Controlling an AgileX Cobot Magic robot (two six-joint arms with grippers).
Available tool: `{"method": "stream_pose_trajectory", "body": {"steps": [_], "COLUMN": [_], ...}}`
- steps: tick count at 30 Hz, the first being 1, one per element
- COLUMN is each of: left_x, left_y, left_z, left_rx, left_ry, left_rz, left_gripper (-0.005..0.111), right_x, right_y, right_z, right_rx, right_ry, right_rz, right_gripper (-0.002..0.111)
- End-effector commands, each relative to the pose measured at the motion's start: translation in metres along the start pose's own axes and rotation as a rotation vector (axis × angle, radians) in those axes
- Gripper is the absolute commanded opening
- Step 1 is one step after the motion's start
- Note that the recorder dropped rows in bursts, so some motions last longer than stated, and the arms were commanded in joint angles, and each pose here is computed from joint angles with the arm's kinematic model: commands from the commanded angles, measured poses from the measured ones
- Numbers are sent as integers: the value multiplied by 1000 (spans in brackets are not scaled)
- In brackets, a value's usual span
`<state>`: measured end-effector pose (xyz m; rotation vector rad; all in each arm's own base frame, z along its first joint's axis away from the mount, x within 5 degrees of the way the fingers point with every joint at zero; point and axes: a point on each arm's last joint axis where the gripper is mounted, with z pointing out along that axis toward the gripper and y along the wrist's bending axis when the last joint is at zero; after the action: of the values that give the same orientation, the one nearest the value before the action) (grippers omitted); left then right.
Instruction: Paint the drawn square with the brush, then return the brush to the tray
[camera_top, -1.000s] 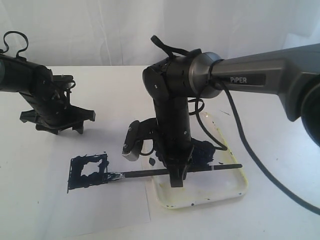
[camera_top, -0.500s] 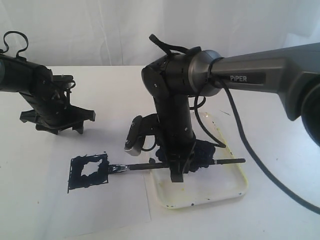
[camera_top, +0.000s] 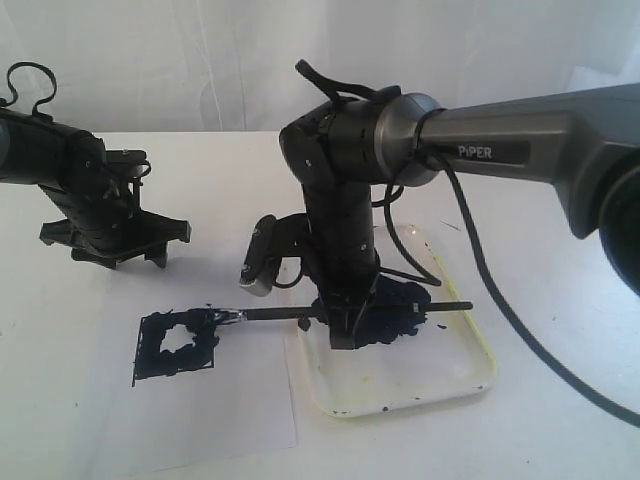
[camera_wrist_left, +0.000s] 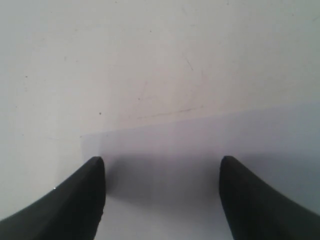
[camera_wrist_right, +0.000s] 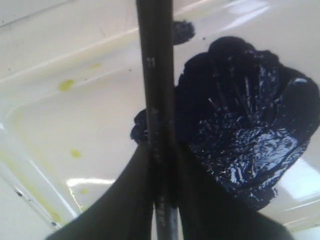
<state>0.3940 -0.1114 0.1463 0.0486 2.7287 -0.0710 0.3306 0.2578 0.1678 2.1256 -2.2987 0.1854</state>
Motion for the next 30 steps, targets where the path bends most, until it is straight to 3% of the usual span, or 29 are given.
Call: {"method": "stream_pose_trajectory", "body": {"steps": [1, 10, 24, 30], "left_x": [9, 9, 9, 9], "left_y": [1, 1, 1, 1], "left_z": [6, 6, 6, 6], "left_rx": [-23, -22, -22, -22], "left_ry": [67, 65, 65, 65], "left_rz": [5, 5, 5, 5], "left_gripper": [68, 68, 68, 68], "right_x": [-3, -2, -11, -14], "right_y": [-3, 0, -9, -9], "right_z": [-5, 2, -16, -1], "right_rx": [13, -61, -20, -46], "right_ry": [-18, 31, -37, -14], "right_rz": [-4, -15, 31, 39], "right_gripper": [0, 0, 0, 0]}}
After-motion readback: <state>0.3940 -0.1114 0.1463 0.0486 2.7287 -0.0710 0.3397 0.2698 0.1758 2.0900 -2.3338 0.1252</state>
